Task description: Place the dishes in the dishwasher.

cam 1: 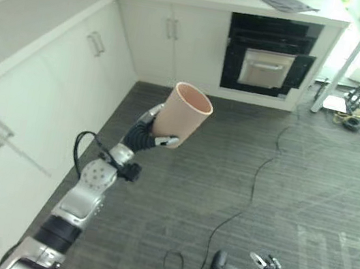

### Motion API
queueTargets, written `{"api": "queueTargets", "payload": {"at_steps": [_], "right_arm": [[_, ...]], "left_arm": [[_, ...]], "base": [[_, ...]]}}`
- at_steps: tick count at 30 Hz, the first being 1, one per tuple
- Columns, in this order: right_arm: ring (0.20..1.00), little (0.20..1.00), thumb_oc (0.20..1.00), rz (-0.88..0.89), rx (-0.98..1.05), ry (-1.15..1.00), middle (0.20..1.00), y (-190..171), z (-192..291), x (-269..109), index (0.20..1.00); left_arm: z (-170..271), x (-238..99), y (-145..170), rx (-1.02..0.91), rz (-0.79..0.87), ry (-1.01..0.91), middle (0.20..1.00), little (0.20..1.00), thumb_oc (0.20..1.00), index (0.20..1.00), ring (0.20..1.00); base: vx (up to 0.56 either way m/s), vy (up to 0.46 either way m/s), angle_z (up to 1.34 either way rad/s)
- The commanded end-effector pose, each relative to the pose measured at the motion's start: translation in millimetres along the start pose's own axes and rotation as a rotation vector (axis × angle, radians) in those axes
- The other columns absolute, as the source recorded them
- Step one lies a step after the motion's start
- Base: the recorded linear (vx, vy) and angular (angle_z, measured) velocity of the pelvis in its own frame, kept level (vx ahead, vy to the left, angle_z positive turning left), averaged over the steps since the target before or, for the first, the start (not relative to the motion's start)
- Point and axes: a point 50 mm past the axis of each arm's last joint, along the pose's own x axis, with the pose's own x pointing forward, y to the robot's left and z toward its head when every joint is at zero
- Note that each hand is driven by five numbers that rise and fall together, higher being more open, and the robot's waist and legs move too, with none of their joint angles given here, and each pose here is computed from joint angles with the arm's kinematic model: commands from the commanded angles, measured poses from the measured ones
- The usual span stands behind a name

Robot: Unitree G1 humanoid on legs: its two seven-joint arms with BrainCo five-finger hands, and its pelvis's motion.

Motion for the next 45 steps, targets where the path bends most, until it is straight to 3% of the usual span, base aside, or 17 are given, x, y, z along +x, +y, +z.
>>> {"api": "queueTargets", "payload": {"at_steps": [1, 15, 25, 45], "right_arm": [[1.0, 1.0, 1.0, 0.029, -0.065, -0.031, 1.0, -8, 6, 0, 1.0], [1.0, 1.0, 1.0, 0.023, -0.131, 0.032, 1.0, -10, -7, -1, 1.0], [1.0, 1.0, 1.0, 0.037, -0.033, 0.031, 1.0, 12, -25, -9, 1.0], [1.0, 1.0, 1.0, 0.036, -0.068, 0.034, 1.0, 4, -3, 1, 1.0]], "left_arm": [[29, 5, 6, 0.017, 0.025, -0.152, 0.2, 0.2, 0.2, 0.2, 0.2], [16, -15, 18, 0.026, 0.09, -0.121, 0.2, 0.2, 0.2, 0.2, 0.2], [20, -3, 22, 0.079, 0.021, -0.09, 0.2, 0.2, 0.2, 0.2, 0.2], [22, -7, 16, 0.061, 0.091, -0.115, 0.2, 0.2, 0.2, 0.2, 0.2]], "base": [[0.29, -0.203, -0.44], [0.46, 0.162, -0.56], [0.38, 0.17, 0.03], [0.18, -0.252, 0.1]]}}
